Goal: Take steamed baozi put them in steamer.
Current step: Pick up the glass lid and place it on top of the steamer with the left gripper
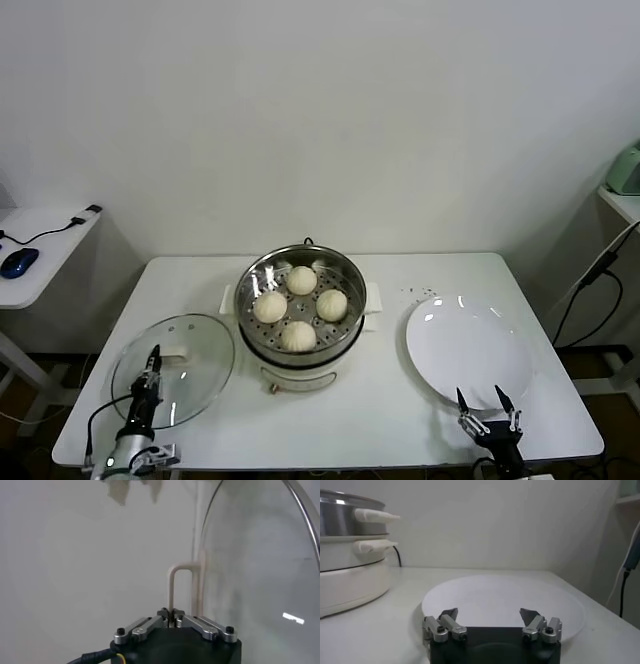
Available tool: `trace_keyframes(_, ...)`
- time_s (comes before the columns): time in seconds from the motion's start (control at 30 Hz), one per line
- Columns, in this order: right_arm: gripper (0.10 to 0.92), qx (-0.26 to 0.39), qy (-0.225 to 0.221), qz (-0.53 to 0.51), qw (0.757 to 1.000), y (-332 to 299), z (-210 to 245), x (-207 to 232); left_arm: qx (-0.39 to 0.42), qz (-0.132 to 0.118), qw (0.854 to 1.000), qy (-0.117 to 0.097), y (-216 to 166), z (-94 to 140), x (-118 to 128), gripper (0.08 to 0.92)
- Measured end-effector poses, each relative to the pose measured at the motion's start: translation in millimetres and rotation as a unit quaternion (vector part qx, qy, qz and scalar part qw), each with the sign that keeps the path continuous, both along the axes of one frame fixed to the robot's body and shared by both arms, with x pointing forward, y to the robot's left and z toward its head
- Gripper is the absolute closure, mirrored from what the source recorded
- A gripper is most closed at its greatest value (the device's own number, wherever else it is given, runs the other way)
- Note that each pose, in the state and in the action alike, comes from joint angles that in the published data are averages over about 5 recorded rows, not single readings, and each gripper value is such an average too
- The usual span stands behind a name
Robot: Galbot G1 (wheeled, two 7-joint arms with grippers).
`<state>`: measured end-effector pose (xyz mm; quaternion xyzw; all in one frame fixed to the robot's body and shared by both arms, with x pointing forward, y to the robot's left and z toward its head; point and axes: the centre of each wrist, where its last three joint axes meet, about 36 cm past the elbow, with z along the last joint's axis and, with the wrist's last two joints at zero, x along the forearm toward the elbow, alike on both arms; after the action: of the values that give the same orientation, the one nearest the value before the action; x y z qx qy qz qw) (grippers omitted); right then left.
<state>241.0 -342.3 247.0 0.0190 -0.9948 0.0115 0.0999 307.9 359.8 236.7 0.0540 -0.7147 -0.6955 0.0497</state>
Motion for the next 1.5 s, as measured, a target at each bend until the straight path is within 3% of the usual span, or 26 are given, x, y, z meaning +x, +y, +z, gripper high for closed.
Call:
trace_keyframes(0.33, 0.200, -0.004, -0.005, 0.002, 1.000, -1.0, 3.0, -0.7, -0.005, 0.005, 0.999, -0.042, 32.9, 77.4, 14.8, 0.862)
trace_keyframes(0.53, 0.200, -0.007, -0.005, 0.005, 1.000, -1.5, 2.7, -2.5, -0.010, 0.000, 0.999, -0.051, 41.9, 130.3, 30.1, 0.862)
trace_keyframes(0.7, 0.200, -0.011, -0.004, 0.008, 1.000, -2.1, 3.0, -2.7, -0.022, -0.004, 0.999, -0.050, 28.4, 169.5, 39.8, 0.862)
trace_keyframes(0.9, 0.200, -0.016, -0.005, 0.009, 1.000, -0.5, 5.5, -1.0, -0.039, -0.017, 0.998, -0.043, -16.4, 205.0, 48.4, 0.862)
trace_keyframes(1.13, 0.200, -0.021, -0.006, 0.012, 1.000, 0.1, 9.8, -0.4, -0.050, -0.036, 0.998, -0.025, -84.7, 222.1, 53.8, 0.862)
trace_keyframes(1.5, 0.200, -0.019, -0.011, 0.011, 1.000, 4.9, 8.5, 2.8, -0.066, -0.061, 0.996, -0.008, -184.8, 219.3, 57.0, 0.862)
